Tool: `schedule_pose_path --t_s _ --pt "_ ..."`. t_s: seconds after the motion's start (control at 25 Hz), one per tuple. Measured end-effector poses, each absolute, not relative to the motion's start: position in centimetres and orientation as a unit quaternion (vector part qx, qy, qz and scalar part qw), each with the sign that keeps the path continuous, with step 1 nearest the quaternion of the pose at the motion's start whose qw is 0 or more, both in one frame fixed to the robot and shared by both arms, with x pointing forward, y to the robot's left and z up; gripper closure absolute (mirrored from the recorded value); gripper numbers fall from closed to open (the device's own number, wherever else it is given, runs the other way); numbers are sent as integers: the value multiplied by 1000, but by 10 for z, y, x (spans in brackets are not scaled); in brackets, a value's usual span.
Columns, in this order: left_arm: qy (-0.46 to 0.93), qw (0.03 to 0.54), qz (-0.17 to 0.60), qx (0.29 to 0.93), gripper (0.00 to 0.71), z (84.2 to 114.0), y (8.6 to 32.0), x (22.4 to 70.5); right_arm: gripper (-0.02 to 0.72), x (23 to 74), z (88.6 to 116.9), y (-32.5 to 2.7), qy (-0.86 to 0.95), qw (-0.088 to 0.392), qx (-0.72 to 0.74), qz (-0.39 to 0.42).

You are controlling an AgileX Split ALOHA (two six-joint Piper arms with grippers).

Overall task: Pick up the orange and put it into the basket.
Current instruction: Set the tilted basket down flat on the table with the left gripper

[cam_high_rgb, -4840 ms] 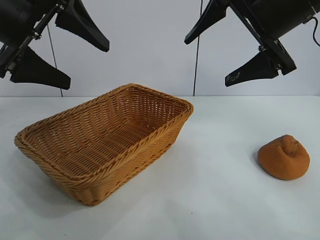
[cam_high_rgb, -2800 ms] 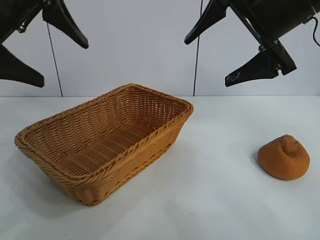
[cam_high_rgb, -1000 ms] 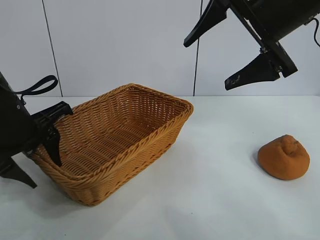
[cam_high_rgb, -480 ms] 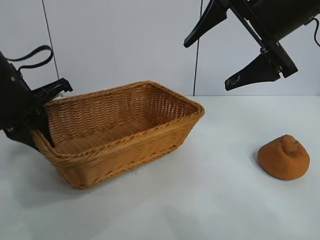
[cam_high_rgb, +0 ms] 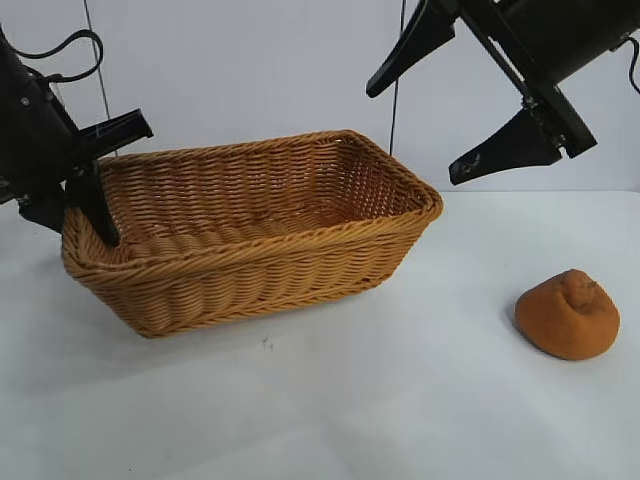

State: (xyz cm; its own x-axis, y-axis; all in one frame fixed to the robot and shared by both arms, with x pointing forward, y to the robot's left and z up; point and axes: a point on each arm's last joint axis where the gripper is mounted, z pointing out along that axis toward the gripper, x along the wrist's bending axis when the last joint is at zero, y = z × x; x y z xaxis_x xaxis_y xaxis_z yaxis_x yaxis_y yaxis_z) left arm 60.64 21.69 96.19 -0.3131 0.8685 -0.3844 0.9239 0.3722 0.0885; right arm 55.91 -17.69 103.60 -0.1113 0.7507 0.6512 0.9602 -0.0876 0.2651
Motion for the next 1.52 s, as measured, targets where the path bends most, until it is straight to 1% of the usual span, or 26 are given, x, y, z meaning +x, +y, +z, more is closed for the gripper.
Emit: schedule_pose_path --t_s 0.2,0.4,0.64,0.92,1.12,1.28,1.32,1.36,1.4,1.48,1.52 --pt "778 182 -73 597 625 961 217 605 52 559 1036 -177 -659 150 -650 -349" --pt "764 179 -74 615 625 960 215 603 52 559 1036 -177 -659 150 -650 -349" --pt "744 172 -80 640 625 957 203 609 52 559 1036 -177 -659 150 -650 -349" --pt "724 163 -87 665 625 937 194 641 52 559 1036 -177 -660 153 -649 -348" --pt "725 139 -95 668 625 911 194 645 52 558 1036 -177 -661 156 -648 -346" --pt "726 136 -96 667 625 906 194 646 52 558 1036 -177 -661 156 -648 -346" --pt "726 137 -96 667 607 906 194 646 52 558 1036 -177 -661 156 -648 -346" --pt "727 138 -98 666 571 906 193 646 52 558 1036 -177 -661 156 -648 -346" --pt "728 139 -99 664 501 906 193 646 52 558 1036 -177 -661 156 -648 -346" --pt "727 139 -101 664 301 907 193 646 52 558 1036 -177 -661 156 -648 -345" --pt "726 137 -104 665 226 908 192 646 52 558 1036 -177 -661 156 -648 -345"
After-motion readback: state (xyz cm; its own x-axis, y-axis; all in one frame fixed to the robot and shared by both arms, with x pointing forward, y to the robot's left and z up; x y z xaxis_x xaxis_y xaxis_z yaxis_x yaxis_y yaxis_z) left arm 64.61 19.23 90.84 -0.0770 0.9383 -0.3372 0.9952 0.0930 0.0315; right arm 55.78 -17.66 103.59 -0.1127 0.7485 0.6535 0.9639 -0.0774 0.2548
